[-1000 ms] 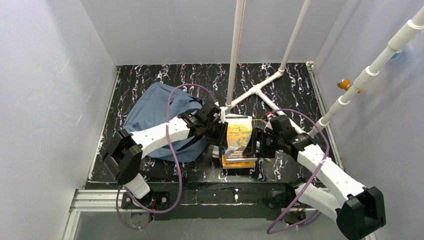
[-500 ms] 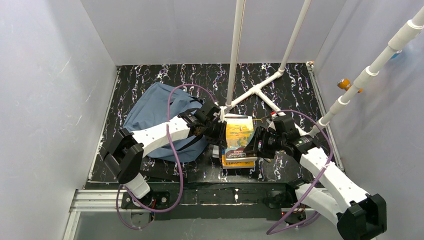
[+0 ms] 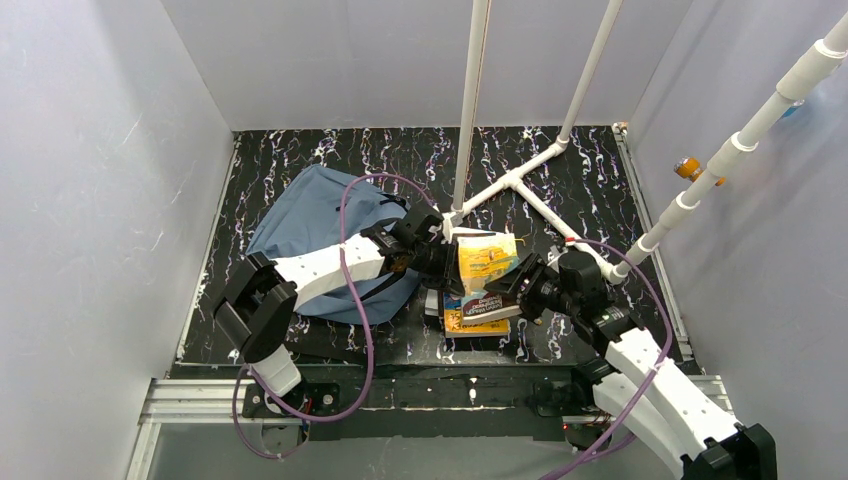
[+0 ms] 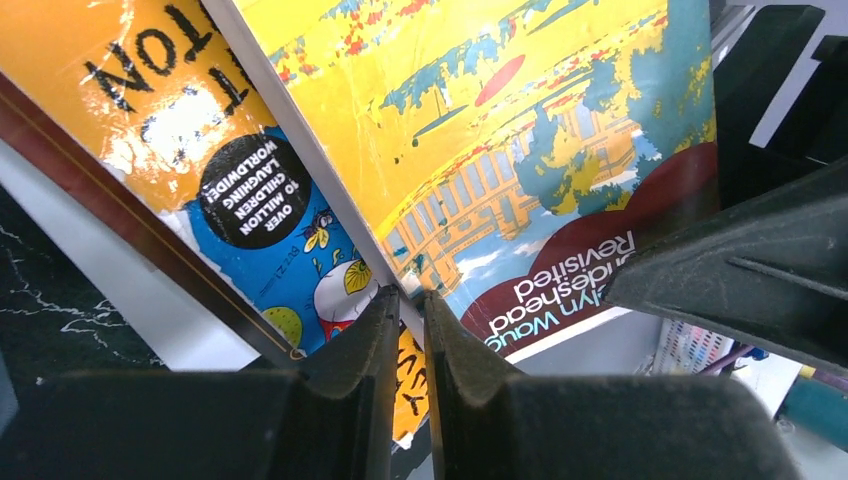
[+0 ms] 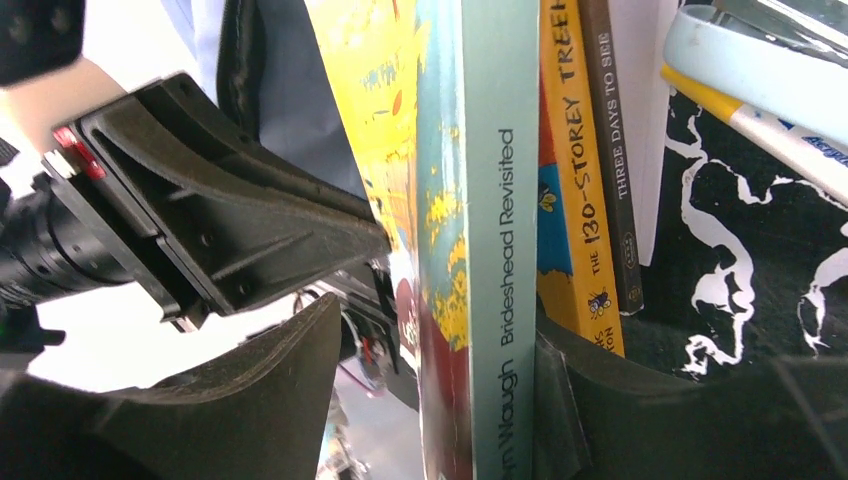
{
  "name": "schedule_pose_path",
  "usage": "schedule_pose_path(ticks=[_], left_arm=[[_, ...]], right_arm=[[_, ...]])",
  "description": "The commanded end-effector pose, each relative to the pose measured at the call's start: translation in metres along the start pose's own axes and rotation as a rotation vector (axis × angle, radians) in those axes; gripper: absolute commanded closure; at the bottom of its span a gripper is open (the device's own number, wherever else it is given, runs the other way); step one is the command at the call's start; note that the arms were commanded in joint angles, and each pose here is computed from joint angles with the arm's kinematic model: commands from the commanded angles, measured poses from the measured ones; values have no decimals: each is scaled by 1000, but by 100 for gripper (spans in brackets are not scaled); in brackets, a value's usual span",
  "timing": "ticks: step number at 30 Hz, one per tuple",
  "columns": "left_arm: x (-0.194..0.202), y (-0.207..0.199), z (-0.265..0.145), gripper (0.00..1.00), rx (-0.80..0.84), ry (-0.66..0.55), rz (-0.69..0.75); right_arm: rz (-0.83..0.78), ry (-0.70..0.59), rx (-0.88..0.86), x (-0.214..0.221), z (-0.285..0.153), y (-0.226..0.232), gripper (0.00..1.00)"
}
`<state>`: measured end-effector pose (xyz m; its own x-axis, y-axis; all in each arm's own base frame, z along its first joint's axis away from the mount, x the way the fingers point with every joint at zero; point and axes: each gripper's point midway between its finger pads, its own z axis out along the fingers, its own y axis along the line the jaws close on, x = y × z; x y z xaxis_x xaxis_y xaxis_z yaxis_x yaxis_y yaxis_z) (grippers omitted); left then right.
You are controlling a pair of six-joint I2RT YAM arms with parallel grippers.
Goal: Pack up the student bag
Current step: Pick up the book from the center of the board.
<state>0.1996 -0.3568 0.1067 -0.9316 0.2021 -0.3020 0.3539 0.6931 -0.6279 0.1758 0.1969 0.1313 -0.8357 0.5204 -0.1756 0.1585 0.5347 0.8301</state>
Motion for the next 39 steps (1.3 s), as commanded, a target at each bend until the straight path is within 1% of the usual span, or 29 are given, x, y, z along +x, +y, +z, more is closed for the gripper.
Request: schedule_pose_path(ticks=[1,4,5,6,8,9,10,11,12,15,17,19,20,21,22,23,25,27,29,31,33,35,37,39], left_arm=[[31,7,16,88,-15,93,-17],[30,6,15,88,-13,85,-14],[29,6,14,88,-15,83,-12],[29,6,13,88,-15,79,-8],[27,5,10,88,-18,70,6],[24,3,6,87,-20,56,21],[21,1,0,84,-25,42,41],[16,-1,-6,79,-39,22,66],[11,-2,-15,73,-55,-3,93],[-6,-5,-49,52,-116,-108,201],[-17,-4,-75,45,-171,-194,283],[-27,6,-101,36,-262,-278,347],[-34,15,-115,31,-336,-325,373],[-39,25,-126,25,-403,-357,400],[-42,35,-135,18,-465,-376,426],[-43,46,-139,14,-529,-376,455],[-44,67,-142,8,-647,-332,499],[-41,86,-140,8,-746,-250,526],[-43,99,-139,8,-836,-201,532],[-44,108,-134,8,-881,-170,530],[-47,112,-130,9,-903,-165,530],[-50,116,-125,13,-927,-157,526],[-52,120,-123,23,-958,-149,523],[-55,124,-127,36,-1002,-159,513]], right_arm=[[86,-136,-189,-26,-9,47,35],[78,-182,-183,-32,-17,50,34],[71,-198,-178,-34,-20,50,35],[68,-212,-165,-36,-23,49,40],[52,-238,-170,-39,-29,51,55],[38,-245,-169,-39,-30,51,65],[20,-249,-167,-40,-30,52,77],[-4,-250,-164,-41,-31,53,89],[-36,-251,-156,-41,-32,54,99],[-160,-233,-124,-43,-35,62,99],[-250,-222,-116,-45,-40,71,99],[-337,-228,-110,-49,-44,77,99],[-376,-232,-102,-51,-47,80,99],[-421,-229,-98,-51,-50,83,99],[-464,-227,-88,-53,-52,85,99],[-494,-219,-74,-54,-54,86,99],[-536,-207,-78,-53,-56,89,99],[-556,-202,-77,-53,-56,89,99],[-574,-199,-77,-53,-56,90,99],[-580,-198,-73,-54,-55,91,99],[-584,-198,-81,-55,-54,94,99],[-585,-198,-85,-56,-54,96,99],[-586,-195,-88,-56,-54,97,99],[-594,-184,-87,-54,-53,97,99]])
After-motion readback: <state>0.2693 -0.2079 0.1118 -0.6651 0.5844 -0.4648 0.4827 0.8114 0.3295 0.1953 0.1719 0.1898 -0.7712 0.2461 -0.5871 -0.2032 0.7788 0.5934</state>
